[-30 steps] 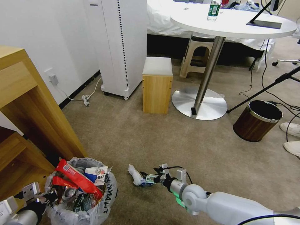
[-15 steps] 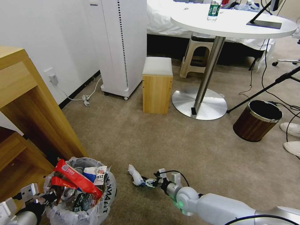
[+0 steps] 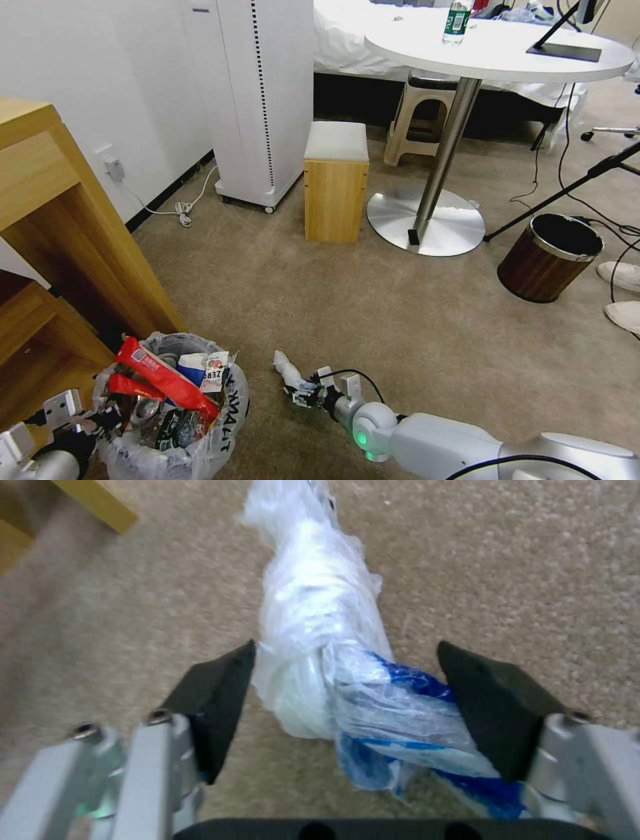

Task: Pick up the trash bin and place the garbage on the floor into it.

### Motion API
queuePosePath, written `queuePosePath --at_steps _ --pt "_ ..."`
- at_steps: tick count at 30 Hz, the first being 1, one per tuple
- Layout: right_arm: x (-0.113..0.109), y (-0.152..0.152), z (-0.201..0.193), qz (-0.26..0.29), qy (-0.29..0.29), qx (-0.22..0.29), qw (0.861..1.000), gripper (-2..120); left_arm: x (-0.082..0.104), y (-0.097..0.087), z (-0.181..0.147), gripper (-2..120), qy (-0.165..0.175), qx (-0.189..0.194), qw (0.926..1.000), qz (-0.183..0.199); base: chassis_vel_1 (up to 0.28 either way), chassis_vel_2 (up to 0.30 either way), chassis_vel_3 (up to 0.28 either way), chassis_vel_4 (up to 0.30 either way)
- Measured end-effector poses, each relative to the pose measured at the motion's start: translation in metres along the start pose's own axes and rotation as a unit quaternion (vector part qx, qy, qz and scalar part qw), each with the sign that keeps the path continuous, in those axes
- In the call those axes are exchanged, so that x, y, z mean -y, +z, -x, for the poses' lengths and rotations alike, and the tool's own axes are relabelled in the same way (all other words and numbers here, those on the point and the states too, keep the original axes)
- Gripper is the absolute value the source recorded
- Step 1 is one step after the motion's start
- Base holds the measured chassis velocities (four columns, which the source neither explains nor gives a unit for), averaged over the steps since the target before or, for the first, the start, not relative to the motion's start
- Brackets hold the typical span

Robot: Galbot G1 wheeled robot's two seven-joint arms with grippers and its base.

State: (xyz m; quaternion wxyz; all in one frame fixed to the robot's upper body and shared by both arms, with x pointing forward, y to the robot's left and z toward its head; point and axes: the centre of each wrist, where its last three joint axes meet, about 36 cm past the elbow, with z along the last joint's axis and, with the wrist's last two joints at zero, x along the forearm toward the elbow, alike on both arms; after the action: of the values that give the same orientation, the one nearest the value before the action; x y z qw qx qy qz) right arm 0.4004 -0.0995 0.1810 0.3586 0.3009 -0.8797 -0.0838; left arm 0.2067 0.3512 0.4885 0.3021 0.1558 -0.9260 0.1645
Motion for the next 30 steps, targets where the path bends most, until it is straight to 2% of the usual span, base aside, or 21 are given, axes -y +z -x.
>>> queuePosePath --at_steps 2,3,6,7,10,11,13,19,23,26,27,29,30 --pt "0.001 0.003 0.004 -0.006 0.002 0.001 1.000 57 0.001 0.000 -0.002 0 0.002 0.002 1.0000 0.001 0.000 0.000 0.000 0.000" --pt "0.001 0.003 0.004 -0.006 0.002 0.001 1.000 57 0.001 0.000 -0.002 0 0.002 0.002 1.0000 0.001 0.000 0.000 0.000 0.000" --pt "-0.001 0.005 0.006 -0.013 -0.002 0.006 1.000 44 0.004 -0.001 -0.004 0 0.005 0.005 1.0000 0.002 0.000 0.000 0.000 0.000" --pt "-0.001 0.005 0.006 -0.013 -0.002 0.006 1.000 44 0.004 -0.001 -0.004 0 0.005 0.005 1.0000 0.002 0.000 0.000 0.000 0.000" --pt "0.000 0.004 -0.001 -0.020 -0.007 0.014 1.000 27 0.004 -0.001 -0.003 0 0.006 0.008 1.0000 0.000 0.000 0.000 0.000 0.000" --pt "0.000 0.004 -0.001 -0.020 -0.007 0.014 1.000 27 0.004 -0.001 -0.003 0 0.006 0.008 1.0000 0.000 0.000 0.000 0.000 0.000" --pt "0.004 0.004 -0.007 -0.023 -0.007 0.016 1.000 19 0.005 0.000 -0.002 0 0.007 0.007 0.9999 -0.001 0.000 0.000 0.000 0.000" --pt "0.017 0.004 -0.017 -0.027 -0.002 0.028 0.999 17 0.007 0.001 0.000 0 0.009 0.007 0.9999 -0.002 0.000 0.000 0.000 0.000" --pt "0.031 -0.005 -0.035 -0.028 -0.005 0.056 0.998 17 0.005 0.002 0.002 0 0.007 0.006 1.0000 -0.003 0.000 0.000 0.000 0.000" --pt "0.040 -0.034 -0.063 -0.043 -0.033 0.128 0.990 15 0.004 0.004 0.005 0 0.006 0.002 1.0000 -0.003 0.000 0.000 0.000 0.000" --pt "0.040 -0.034 -0.063 -0.043 -0.033 0.128 0.990 15 0.004 0.004 0.005 0 0.006 0.002 1.0000 -0.003 0.000 0.000 0.000 0.000" --pt "0.042 -0.057 -0.079 -0.060 -0.055 0.172 0.982 7 0.005 0.005 0.006 0 0.005 0.000 1.0000 -0.002 0.000 0.000 0.000 0.000" --pt "0.042 -0.057 -0.079 -0.060 -0.055 0.172 0.982 7 0.005 0.005 0.006 0 0.005 0.000 1.0000 -0.002 0.000 0.000 0.000 0.000"
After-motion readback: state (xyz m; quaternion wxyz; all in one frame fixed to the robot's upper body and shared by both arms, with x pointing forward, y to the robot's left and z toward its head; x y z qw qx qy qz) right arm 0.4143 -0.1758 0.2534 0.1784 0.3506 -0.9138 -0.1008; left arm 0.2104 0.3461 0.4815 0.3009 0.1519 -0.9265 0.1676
